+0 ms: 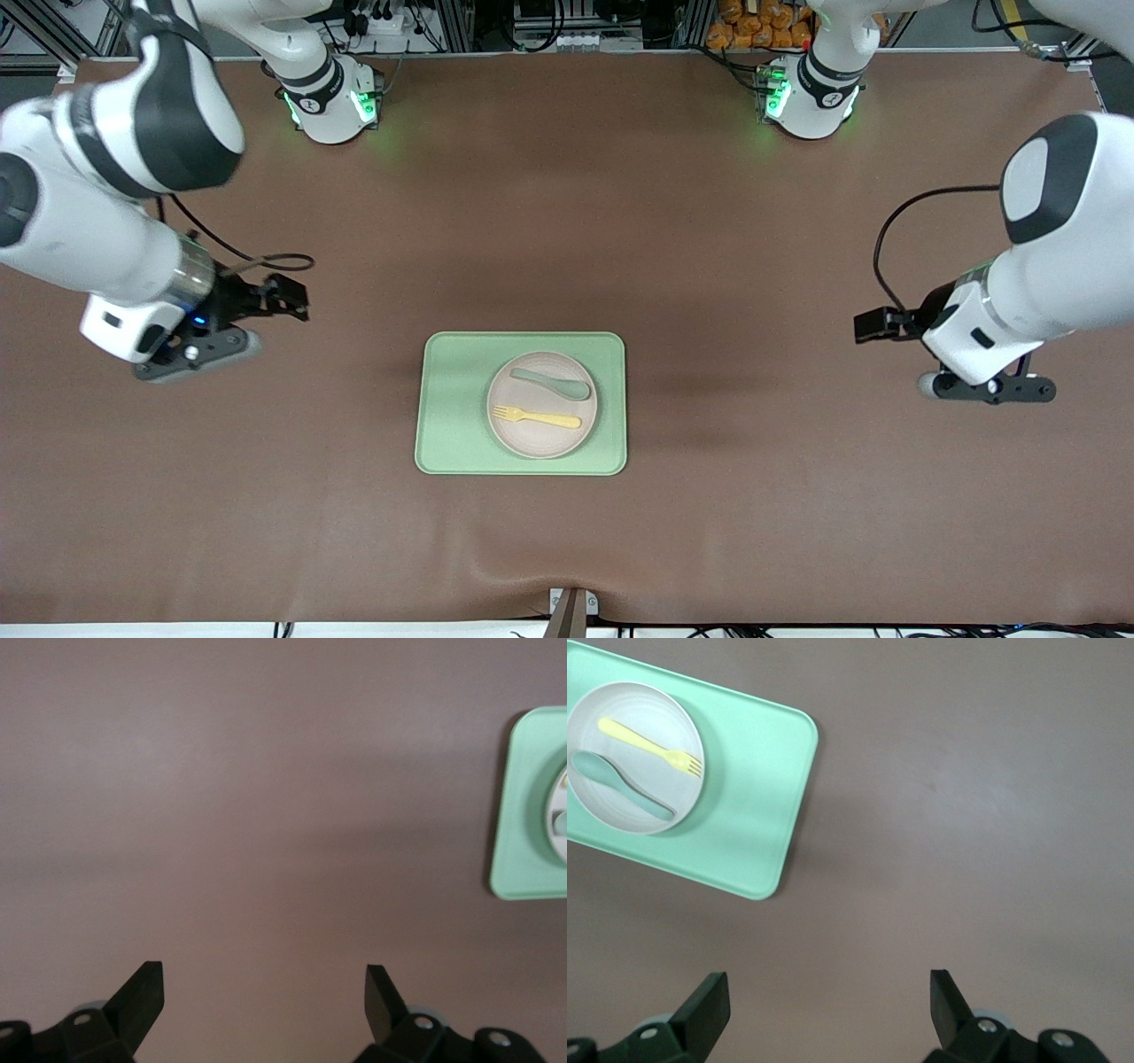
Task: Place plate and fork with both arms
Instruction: 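Release the plate and withdraw the left gripper while the right gripper approaches, then lower the right gripper over the plate and grasp the yellow fork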
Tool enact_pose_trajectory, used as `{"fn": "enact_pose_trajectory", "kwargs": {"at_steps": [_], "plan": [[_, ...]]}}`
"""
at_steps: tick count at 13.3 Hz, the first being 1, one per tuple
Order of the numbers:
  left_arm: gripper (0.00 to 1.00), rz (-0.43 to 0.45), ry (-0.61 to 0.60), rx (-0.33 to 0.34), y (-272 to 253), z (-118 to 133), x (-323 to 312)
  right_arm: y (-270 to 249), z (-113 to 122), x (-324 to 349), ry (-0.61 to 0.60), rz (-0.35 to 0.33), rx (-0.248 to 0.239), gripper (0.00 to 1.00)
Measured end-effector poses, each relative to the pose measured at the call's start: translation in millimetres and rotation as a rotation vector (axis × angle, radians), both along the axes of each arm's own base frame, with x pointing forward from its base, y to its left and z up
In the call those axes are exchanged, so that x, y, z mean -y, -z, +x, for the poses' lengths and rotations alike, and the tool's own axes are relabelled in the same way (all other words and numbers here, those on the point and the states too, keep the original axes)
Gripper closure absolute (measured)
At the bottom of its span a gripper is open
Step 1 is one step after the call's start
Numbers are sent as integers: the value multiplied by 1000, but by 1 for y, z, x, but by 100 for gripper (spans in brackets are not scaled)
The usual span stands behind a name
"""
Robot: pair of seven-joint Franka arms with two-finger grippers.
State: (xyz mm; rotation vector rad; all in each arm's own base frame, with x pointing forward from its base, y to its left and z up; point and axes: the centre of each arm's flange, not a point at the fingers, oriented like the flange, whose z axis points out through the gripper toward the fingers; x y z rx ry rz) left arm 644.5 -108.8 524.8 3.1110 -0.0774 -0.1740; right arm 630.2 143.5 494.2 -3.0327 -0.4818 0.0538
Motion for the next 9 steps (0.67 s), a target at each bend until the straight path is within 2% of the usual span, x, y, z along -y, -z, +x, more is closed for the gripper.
{"fn": "enact_pose_trajectory", "kwargs": {"at_steps": [4, 7, 9], "plan": [[0, 35, -40, 28, -67, -31, -61, 48, 16, -69, -129, 2, 44, 0], [0, 52, -66, 69, -118, -62, -116, 78, 42, -101, -294, 6, 126, 0], [0, 62, -85, 107, -143, -77, -127, 113, 56, -114, -352, 17, 168, 0]]}}
